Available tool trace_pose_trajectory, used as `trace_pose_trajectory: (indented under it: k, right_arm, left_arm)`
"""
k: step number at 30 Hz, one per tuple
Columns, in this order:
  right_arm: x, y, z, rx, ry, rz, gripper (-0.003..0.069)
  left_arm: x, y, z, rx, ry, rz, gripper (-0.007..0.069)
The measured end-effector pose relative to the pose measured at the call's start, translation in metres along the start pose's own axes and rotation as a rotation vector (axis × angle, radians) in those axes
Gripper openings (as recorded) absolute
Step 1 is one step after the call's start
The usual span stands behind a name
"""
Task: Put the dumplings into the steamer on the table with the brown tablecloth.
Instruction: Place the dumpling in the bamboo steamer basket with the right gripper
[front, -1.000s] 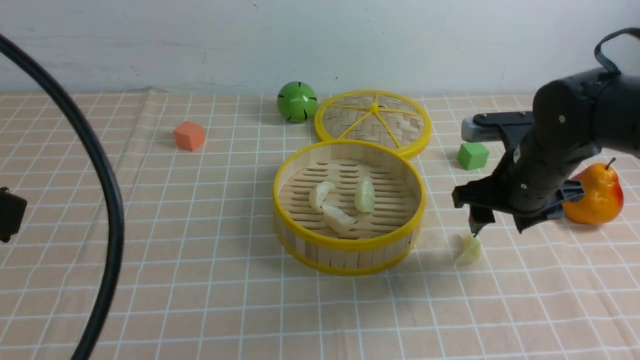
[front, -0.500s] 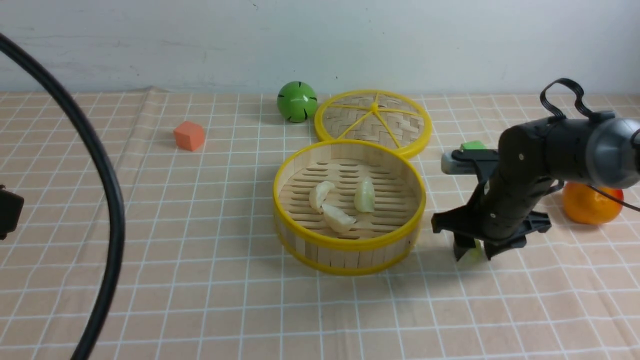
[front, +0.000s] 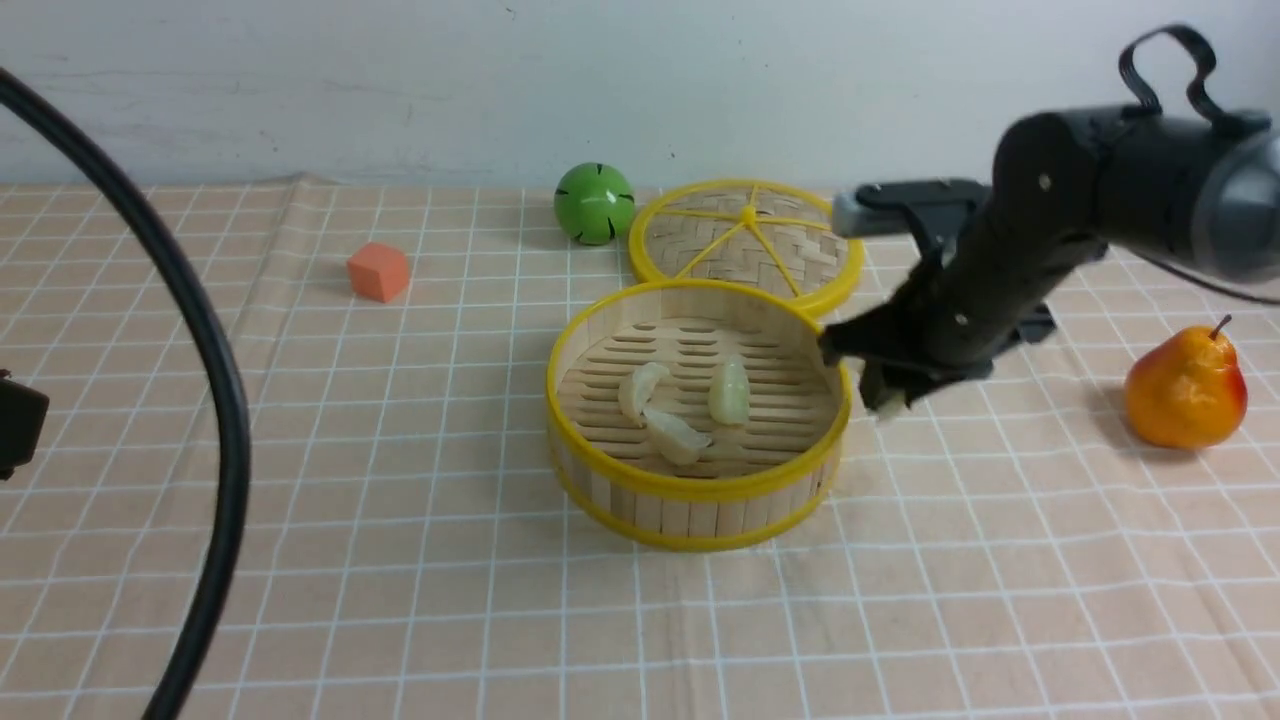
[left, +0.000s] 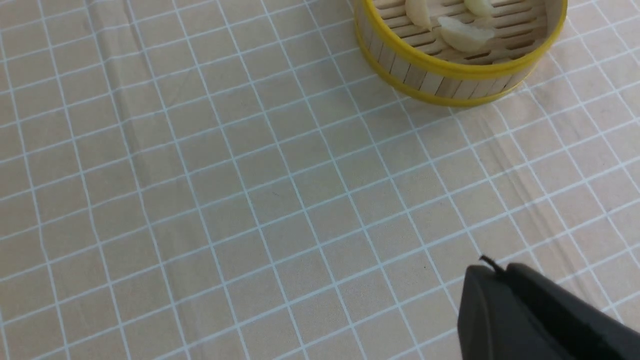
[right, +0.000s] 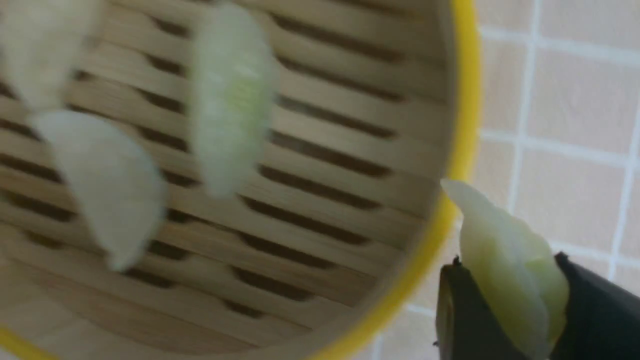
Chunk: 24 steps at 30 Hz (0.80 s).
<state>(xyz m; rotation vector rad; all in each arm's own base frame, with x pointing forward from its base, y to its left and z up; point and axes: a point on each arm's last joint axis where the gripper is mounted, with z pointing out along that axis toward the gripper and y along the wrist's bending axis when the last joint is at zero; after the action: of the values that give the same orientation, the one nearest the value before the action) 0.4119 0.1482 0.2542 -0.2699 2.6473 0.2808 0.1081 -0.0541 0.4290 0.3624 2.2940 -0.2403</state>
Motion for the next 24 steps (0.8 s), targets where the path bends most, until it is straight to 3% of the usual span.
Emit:
trace_pose_trajectory:
  k: [5, 20, 24]
  right_arm:
    - [-0.024, 0.028, -0.002, -0.050, -0.072, -0.063, 0.0213]
    - [-0.021, 0.023, 0.079, -0.029, 0.005, -0.051, 0.0213]
    - [-0.019, 0.021, 0.083, -0.015, 0.013, -0.021, 0.0288]
  left_arm:
    - [0.000, 0.000, 0.000, 0.000, 0.000, 0.000, 0.0022]
    - [0.000, 0.000, 0.000, 0.001, 0.001, 0.000, 0.0036]
    - [0.000, 0.000, 0.000, 0.000, 0.002, 0.000, 0.0036]
